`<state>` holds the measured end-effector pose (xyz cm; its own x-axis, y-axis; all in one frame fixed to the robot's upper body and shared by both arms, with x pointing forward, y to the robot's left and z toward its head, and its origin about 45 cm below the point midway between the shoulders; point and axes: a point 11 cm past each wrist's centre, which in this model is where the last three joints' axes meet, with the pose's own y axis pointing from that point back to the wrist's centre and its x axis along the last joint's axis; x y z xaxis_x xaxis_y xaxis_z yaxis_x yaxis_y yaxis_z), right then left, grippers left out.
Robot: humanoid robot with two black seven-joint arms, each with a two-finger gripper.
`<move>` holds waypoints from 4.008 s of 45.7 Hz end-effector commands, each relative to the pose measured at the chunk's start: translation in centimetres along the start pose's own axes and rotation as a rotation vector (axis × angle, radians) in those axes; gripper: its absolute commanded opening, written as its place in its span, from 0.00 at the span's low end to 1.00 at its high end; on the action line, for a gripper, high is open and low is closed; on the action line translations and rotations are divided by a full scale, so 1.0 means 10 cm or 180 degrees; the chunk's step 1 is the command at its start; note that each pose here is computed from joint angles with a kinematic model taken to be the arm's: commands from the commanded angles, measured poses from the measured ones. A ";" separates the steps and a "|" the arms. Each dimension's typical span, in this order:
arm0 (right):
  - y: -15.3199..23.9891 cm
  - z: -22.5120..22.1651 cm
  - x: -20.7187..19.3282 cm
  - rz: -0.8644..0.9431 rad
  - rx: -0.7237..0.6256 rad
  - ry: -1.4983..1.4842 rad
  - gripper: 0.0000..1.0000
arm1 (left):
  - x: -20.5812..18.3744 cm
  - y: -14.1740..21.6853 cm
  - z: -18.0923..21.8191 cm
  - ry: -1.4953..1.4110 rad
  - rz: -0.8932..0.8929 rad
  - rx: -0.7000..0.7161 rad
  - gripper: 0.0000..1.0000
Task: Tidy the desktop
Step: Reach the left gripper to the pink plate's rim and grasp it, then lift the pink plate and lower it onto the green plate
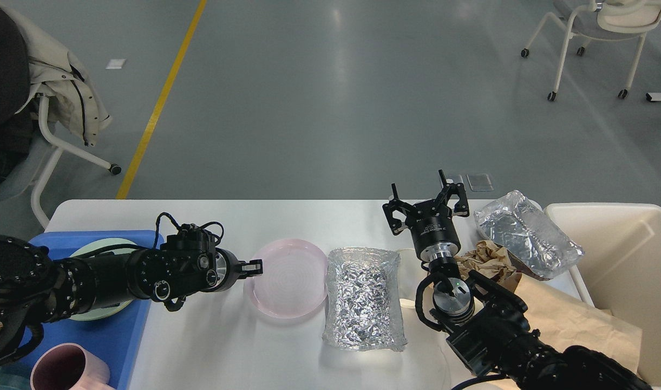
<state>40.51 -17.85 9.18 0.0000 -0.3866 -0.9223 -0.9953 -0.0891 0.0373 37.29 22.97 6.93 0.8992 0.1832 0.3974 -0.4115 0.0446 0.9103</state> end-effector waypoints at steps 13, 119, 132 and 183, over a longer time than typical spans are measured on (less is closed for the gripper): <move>0.00 0.00 0.00 0.0000 0.0000 0.0000 1.00 | -0.13 -0.07 0.04 -0.0021 -0.0037 0.0000 0.37; 0.00 0.00 0.01 0.0012 0.0002 0.0007 1.00 | 1.62 2.90 -1.46 0.0376 0.0350 -0.0540 0.00; 0.00 0.00 0.01 0.0012 0.0002 0.0007 1.00 | 1.44 2.64 -2.68 0.1139 0.0543 -0.0006 0.00; 0.00 0.00 0.00 0.0004 0.0001 0.0002 1.00 | 0.33 0.88 -3.16 0.0778 0.0326 0.0644 0.00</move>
<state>40.50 -17.90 9.12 -0.0027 -0.3883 -0.9215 -0.9954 -0.0876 0.0399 32.49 55.32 13.72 0.7735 0.4134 0.4803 -0.4486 -0.1782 0.8758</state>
